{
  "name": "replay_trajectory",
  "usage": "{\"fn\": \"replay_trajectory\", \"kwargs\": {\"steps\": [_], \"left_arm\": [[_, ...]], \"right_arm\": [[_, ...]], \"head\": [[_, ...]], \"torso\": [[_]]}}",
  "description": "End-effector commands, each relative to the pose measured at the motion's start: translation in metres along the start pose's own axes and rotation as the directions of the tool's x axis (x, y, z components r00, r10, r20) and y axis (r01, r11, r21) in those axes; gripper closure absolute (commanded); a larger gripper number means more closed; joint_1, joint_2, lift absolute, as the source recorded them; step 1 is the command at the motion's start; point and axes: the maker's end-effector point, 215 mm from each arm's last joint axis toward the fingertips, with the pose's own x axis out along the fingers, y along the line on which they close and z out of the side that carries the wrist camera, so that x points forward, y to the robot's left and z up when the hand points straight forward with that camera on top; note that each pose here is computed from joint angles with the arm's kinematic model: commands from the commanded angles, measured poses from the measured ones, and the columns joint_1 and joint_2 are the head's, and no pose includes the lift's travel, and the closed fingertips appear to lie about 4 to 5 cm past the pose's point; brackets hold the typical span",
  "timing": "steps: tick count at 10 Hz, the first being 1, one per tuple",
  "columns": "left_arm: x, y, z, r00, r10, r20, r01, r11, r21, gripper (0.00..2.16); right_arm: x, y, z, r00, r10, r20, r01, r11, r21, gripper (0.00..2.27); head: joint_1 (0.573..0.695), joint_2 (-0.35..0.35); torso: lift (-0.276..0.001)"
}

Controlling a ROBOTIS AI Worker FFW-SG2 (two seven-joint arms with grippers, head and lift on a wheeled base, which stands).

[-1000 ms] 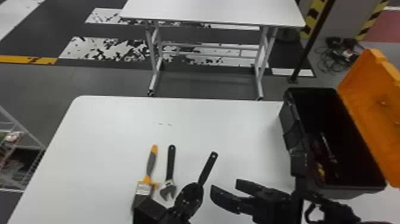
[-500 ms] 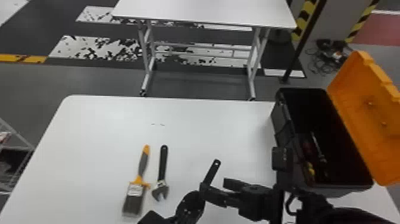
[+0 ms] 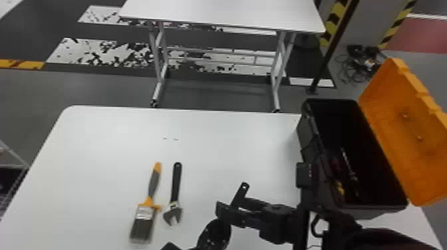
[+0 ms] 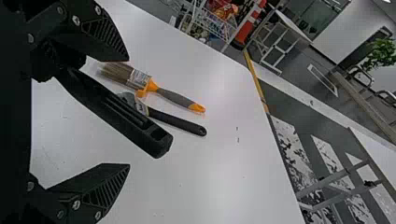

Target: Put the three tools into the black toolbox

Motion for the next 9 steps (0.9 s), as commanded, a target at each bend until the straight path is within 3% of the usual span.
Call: {"fn": "replay_trajectory", "kwargs": {"steps": [1,2,8,9], "left_arm": [[0.0,-0.003,-0.002,1.0,-0.005,-0.003,0.005,1.0,-0.001,2.14],[0.001,-0.002,-0.004,1.0,-0.005,-0.007,0.005,1.0,0.001,2.14],[0.007,0.001,-0.007,1.0,-0.001,0.003,0.001,1.0,-0.004,2.14],[0.008,0.001,-0.007,1.0,-0.002,0.004,0.002,1.0,-0.018,1.96]], "right_arm": [[-0.001,-0.002,0.0,1.0,-0.008,-0.001,0.008,1.0,-0.002,1.38],[-0.001,-0.005,-0.001,1.0,-0.029,0.0,0.029,1.0,-0.001,2.17],[-0.022,0.013,0.009,0.997,-0.065,0.042,0.066,0.997,-0.04,2.24],[-0.028,0.015,0.014,0.996,-0.07,0.056,0.073,0.996,-0.05,2.24]], "head": [[0.695,-0.078],[0.695,-0.088],[0.695,-0.1],[0.695,-0.102]], "torso": [[-0.051],[-0.051],[-0.051],[-0.051]]}}
